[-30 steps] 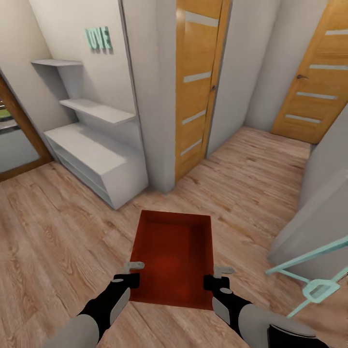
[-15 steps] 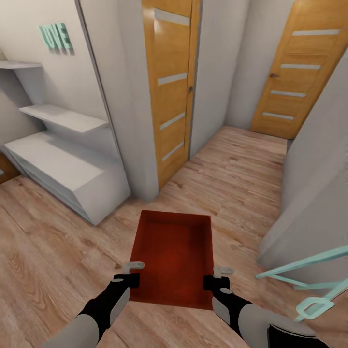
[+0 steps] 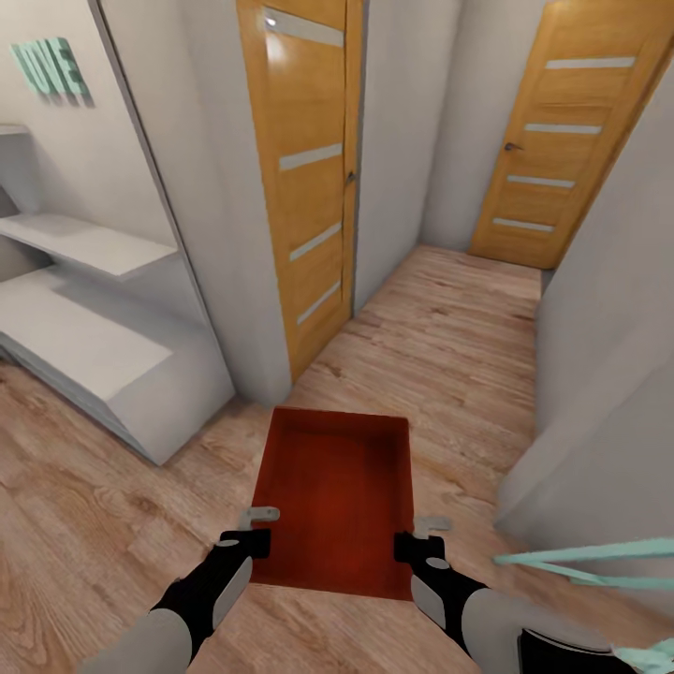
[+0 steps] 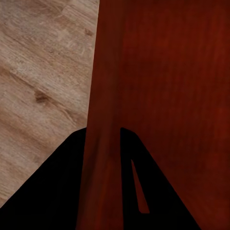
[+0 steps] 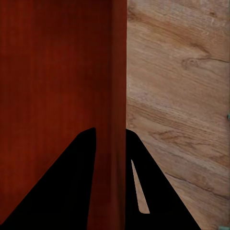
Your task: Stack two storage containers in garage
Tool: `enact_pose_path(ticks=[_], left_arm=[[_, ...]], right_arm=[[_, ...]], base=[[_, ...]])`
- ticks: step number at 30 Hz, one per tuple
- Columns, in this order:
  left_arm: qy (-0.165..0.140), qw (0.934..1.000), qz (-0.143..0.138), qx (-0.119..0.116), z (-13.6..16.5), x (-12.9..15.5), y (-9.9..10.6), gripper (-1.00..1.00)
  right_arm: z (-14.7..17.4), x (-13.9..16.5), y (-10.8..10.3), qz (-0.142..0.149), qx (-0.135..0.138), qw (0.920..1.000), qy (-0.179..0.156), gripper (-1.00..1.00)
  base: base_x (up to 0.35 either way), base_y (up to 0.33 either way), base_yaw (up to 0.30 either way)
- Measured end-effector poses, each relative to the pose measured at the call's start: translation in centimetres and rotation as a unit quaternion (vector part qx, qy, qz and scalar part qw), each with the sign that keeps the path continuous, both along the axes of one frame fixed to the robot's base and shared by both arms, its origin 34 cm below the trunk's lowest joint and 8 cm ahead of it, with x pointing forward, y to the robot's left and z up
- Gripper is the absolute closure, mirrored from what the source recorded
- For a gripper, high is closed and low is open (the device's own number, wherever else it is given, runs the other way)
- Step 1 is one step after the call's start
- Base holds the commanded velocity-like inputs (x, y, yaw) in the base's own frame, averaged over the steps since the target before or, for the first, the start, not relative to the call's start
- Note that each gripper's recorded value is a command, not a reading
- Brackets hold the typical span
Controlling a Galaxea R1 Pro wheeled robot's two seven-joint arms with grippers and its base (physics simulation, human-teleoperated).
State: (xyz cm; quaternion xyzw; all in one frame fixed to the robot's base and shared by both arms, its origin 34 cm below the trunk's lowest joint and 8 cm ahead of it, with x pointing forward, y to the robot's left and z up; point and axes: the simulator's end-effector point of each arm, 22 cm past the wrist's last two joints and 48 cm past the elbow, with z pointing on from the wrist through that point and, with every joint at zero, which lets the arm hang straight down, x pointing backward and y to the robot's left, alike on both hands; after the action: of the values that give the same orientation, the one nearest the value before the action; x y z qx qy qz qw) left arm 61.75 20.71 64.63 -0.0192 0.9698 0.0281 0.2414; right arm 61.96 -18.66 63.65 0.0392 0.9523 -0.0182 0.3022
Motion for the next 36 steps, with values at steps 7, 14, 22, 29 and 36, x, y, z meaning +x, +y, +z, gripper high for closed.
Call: enact_pose_path(ticks=[7, 14, 22, 29, 36], left_arm=[[0.0, 1.0, 0.0, 0.0, -0.02, -0.02, -0.01, 1.0], [0.0, 1.0, -0.001, 0.0, 0.04, 0.06, 0.0, 1.0], [0.0, 1.0, 0.0, 0.0, -0.01, -0.01, -0.02, 1.0], [0.0, 1.0, 0.0, 0.0, 0.01, 0.01, -0.01, 1.0], [0.0, 1.0, 0.0, 0.0, -0.03, -0.03, -0.03, 1.0]], right_arm=[[0.0, 0.0, -0.01, 0.0, 0.0, 1.0, 0.0, 1.0], [0.0, 0.0, 0.01, -0.001, 0.001, 1.0, 0.0, 1.0], [0.0, 0.0, -0.02, 0.0, 0.0, 1.0, 0.0, 1.0], [0.0, 0.0, -0.01, 0.0, 0.0, 1.0, 0.0, 1.0], [0.0, 0.0, -0.03, 0.0, 0.0, 1.0, 0.0, 1.0]], base=[[0.32, 0.0, 0.0], [0.32, 0.0, -0.14], [0.32, 0.0, -0.246], [0.32, 0.0, -0.215], [0.32, 0.0, -0.205]])
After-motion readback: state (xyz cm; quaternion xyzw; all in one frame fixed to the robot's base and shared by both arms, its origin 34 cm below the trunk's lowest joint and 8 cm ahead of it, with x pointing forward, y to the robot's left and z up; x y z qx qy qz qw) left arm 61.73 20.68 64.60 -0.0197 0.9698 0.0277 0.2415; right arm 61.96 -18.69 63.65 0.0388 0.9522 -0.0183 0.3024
